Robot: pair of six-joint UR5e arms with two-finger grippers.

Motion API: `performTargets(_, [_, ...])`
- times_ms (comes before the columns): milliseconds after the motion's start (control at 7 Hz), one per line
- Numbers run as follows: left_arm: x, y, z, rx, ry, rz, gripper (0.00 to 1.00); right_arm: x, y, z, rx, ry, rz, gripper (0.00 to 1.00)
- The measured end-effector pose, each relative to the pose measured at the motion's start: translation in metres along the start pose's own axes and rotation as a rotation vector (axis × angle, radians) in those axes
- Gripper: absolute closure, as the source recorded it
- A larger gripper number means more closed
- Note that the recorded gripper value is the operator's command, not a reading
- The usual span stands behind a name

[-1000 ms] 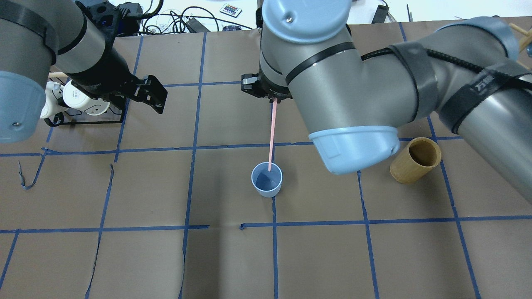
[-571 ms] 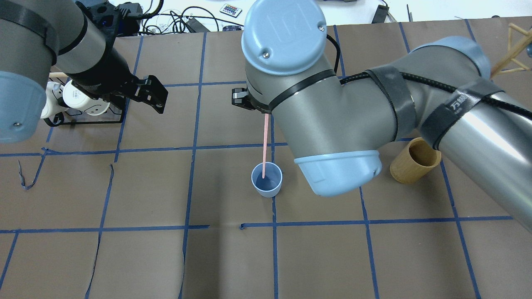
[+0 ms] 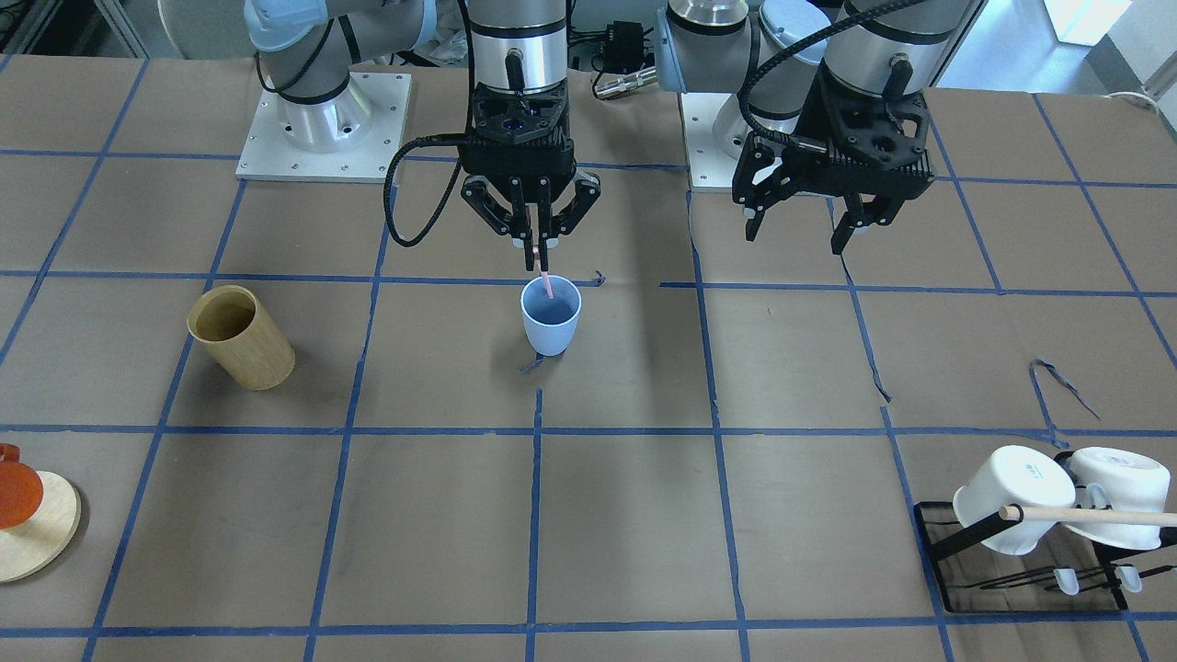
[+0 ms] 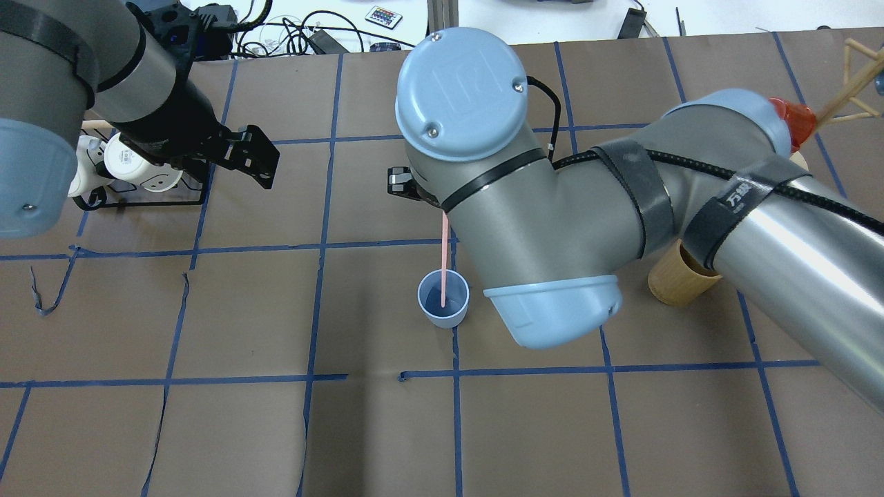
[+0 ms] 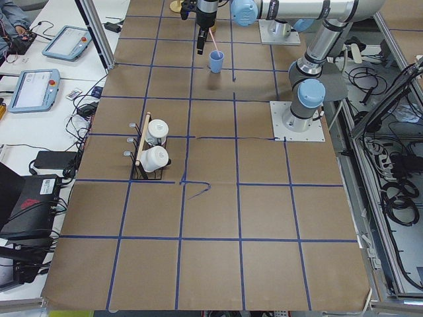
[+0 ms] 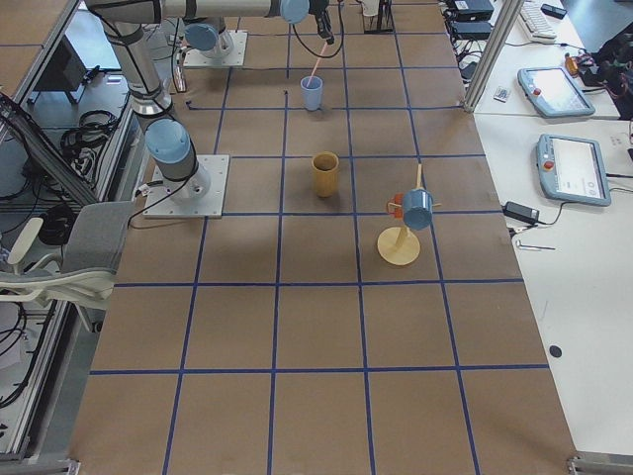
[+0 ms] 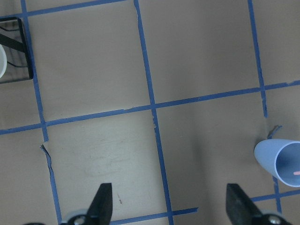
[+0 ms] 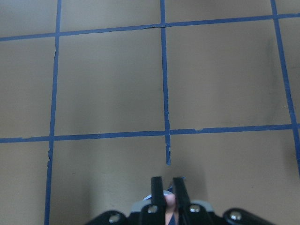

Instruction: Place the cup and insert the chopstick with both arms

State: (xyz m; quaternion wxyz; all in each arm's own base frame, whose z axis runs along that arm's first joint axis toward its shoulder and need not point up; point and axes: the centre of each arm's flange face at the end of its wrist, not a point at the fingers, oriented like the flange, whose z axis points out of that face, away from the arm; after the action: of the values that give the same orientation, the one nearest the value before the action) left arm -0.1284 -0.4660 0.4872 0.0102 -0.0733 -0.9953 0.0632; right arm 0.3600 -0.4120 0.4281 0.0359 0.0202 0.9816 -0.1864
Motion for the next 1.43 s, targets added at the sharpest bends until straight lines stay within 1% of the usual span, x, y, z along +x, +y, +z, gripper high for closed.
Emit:
performTargets(143, [0.000, 0.000, 0.000, 0.000, 0.000, -0.005, 0.12, 0.000, 0.002, 0.003, 0.004, -0.003, 0.003, 0.00])
performTargets(571, [0.001, 0.000, 0.001, -0.003, 0.001, -0.009, 0.10, 0.002, -0.001, 0.000, 0.005, -0.011, 0.011, 0.00])
performTargets(714, [0.001, 0.000, 0.001, -0.003, 0.001, -0.009, 0.09, 0.005, -0.009, -0.006, 0.005, -0.005, 0.017, 0.00])
performTargets(857, [0.001, 0.000, 0.001, -0.003, 0.001, -0.009, 0.08, 0.013, -0.025, -0.015, -0.004, 0.011, 0.019, 0.00])
performTargets(1000, [0.001, 0.000, 0.001, -0.002, 0.001, -0.009, 0.08, 0.032, -0.050, -0.029, -0.032, 0.041, 0.020, 0.00])
performTargets(1143, [0.001, 0.000, 0.001, -0.002, -0.001, -0.008, 0.08, 0.062, -0.076, -0.039, -0.088, 0.070, 0.018, 0.00])
performTargets(1286, [0.001, 0.000, 0.000, -0.002, -0.006, -0.008, 0.06, 0.096, -0.096, -0.040, -0.153, 0.091, 0.024, 0.00])
performTargets(1429, [0.002, 0.001, -0.001, -0.001, -0.011, -0.017, 0.02, 0.131, -0.108, -0.038, -0.216, 0.116, 0.050, 0.00])
